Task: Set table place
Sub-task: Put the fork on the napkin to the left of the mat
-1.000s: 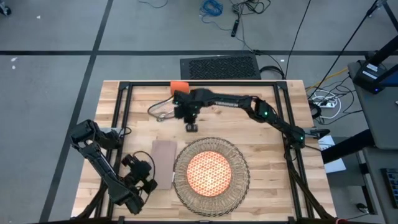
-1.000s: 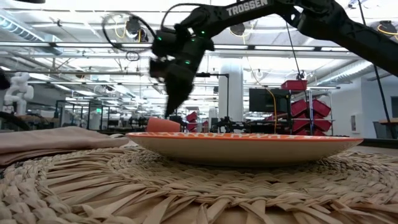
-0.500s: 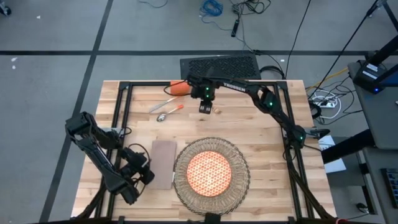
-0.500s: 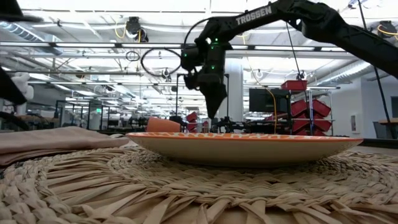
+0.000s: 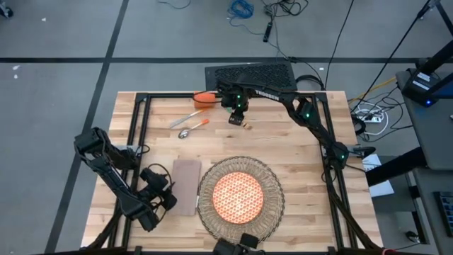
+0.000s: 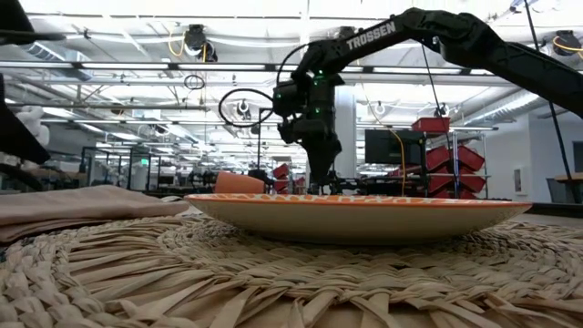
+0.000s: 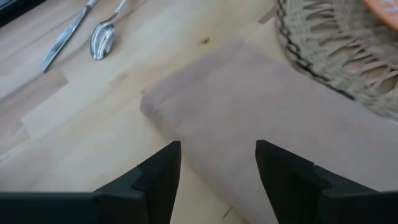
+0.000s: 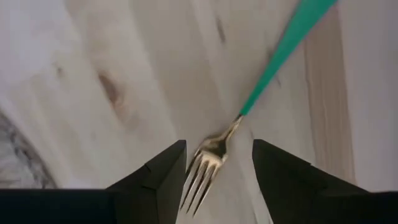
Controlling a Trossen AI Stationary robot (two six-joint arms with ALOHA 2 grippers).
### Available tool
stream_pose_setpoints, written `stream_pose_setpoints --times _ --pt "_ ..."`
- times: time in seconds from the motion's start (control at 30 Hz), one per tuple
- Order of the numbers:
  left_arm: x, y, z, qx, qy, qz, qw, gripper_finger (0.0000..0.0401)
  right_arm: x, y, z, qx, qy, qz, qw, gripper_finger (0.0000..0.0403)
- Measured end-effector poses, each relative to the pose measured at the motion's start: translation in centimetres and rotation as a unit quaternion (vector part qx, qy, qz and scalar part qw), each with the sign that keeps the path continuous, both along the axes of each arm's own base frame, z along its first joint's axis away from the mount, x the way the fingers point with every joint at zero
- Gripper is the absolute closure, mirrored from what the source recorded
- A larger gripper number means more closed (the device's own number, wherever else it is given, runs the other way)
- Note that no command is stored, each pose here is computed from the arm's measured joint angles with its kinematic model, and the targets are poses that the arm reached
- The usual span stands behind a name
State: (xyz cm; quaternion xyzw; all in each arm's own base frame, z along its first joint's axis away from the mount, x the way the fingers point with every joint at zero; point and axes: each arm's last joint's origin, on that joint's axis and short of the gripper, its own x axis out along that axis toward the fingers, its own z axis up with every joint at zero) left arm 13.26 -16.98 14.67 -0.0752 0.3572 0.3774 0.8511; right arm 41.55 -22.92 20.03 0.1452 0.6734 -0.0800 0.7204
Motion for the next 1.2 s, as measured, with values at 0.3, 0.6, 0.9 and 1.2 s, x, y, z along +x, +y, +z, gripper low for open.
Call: stream_pose_setpoints --times 0.3,0.6,0.9,1.2 --pt "-0.2 -0.3 0.0 0.004 -0.015 -0.015 1.000 0.0207 -1.1 -0.6 -5.5 0.036 0.007 -0.029 0.999 0.0229" --pt "-0.2 -0.3 0.0 0.007 -0.018 -0.017 1.000 0.0207 -1.4 -1.5 -6.1 0.034 -0.012 -0.050 0.998 0.0231" --pt "0.0 -0.5 0.0 -0.003 -0.039 -0.017 0.999 0.0207 -0.9 -1.9 -6.1 0.016 -0.040 -0.044 0.998 0.0281" --pt "0.2 -0.8 -0.1 -0.020 -0.050 -0.019 0.998 0.0207 -0.5 -1.1 -6.2 0.000 -0.026 -0.037 0.999 0.0394"
